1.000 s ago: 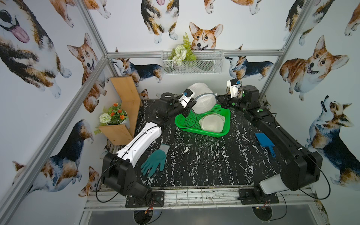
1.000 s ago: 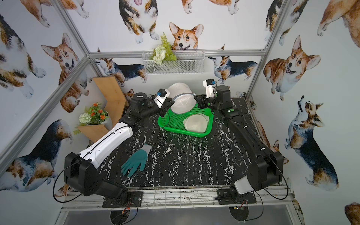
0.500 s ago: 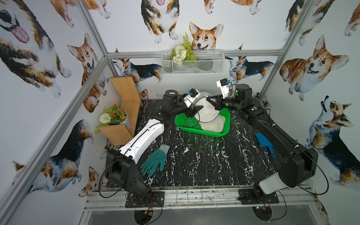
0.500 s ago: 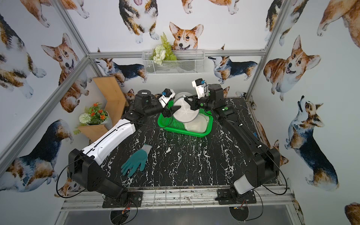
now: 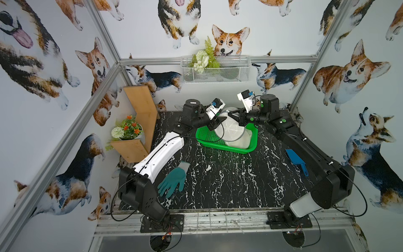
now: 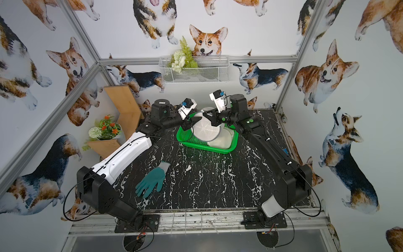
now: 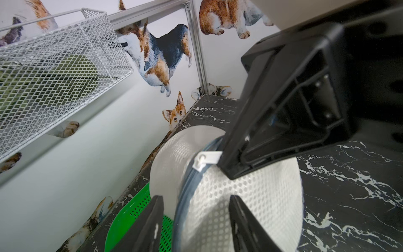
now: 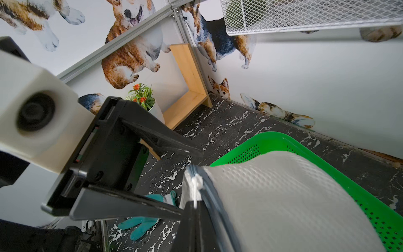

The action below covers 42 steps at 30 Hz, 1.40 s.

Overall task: Turn the laundry bag inside out
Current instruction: Zip the zipper on the laundry bag.

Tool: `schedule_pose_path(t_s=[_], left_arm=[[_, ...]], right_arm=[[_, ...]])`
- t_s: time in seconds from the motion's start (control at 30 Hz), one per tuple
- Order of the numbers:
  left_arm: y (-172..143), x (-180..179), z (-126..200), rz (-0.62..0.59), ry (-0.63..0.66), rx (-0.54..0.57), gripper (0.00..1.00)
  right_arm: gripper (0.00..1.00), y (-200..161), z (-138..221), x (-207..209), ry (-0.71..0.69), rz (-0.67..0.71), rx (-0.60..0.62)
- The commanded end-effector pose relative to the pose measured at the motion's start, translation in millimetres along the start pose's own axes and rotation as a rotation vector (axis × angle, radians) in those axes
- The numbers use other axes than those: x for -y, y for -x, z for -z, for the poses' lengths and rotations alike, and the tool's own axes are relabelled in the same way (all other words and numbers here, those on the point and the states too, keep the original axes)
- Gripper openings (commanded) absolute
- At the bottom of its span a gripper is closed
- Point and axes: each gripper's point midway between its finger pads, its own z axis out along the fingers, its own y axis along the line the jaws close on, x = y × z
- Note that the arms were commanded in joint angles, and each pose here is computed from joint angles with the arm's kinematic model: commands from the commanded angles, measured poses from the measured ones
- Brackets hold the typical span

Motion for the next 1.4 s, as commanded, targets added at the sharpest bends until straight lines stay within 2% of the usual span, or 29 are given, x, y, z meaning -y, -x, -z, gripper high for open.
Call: schedule_pose_path(t_s=[0.0, 0.13, 0.3, 0.4, 0.5, 0.57, 0.67, 0.83, 1.1, 1.37], left_arm=[[-3.6, -1.7, -0.7, -0.011, 0.004, -0.025, 0.45], [-4.1, 0.2, -0.4, -0.014, -0.007, -0.029, 0.31], [-7.9, 3.3, -0.9, -0.016, -0.024, -0.042, 0.23], [-8.9, 3.8, -0.4, -0.017, -0.025, -0.048, 0.23], [-8.0, 2.6, 0.8, -0.025, -0.015, -0.049, 0.31], [-9.6, 3.3, 0.0, -0.029, -0.018, -0.055, 0.30], [-11.8, 4.2, -0.5, -0.028, -0.027, -0.060, 0.23], [-10.4, 5.8, -0.9, -0.030, -0.037, -0.053, 0.00], [-9.7, 3.9, 0.8, -0.031, -0.020, -0.046, 0.00], [-6.3, 3.5, 3.5, -0.032, -0.016, -0.020, 0.00]], right_arm=[[0.00, -0.3, -0.2, -4.2, 0.009, 0.031, -0.007], [0.00, -1.9, -0.8, -6.1, 0.013, 0.040, -0.011], [0.00, -3.7, -1.5, -9.1, 0.018, 0.058, -0.017], [0.00, -6.4, -0.9, -10.1, 0.014, 0.078, -0.022], [0.00, -9.2, -0.2, -10.8, 0.011, 0.094, -0.031], [0.00, -10.2, 0.1, -10.8, 0.011, 0.100, -0.034], [0.00, -9.4, 0.0, -12.0, 0.014, 0.100, -0.033], [0.00, -7.1, 1.1, -5.7, -0.027, 0.091, -0.015], [0.00, 2.4, 17.0, 32.9, -0.200, 0.007, 0.066], [0.00, 3.6, 32.2, 57.8, -0.258, -0.071, 0.102]])
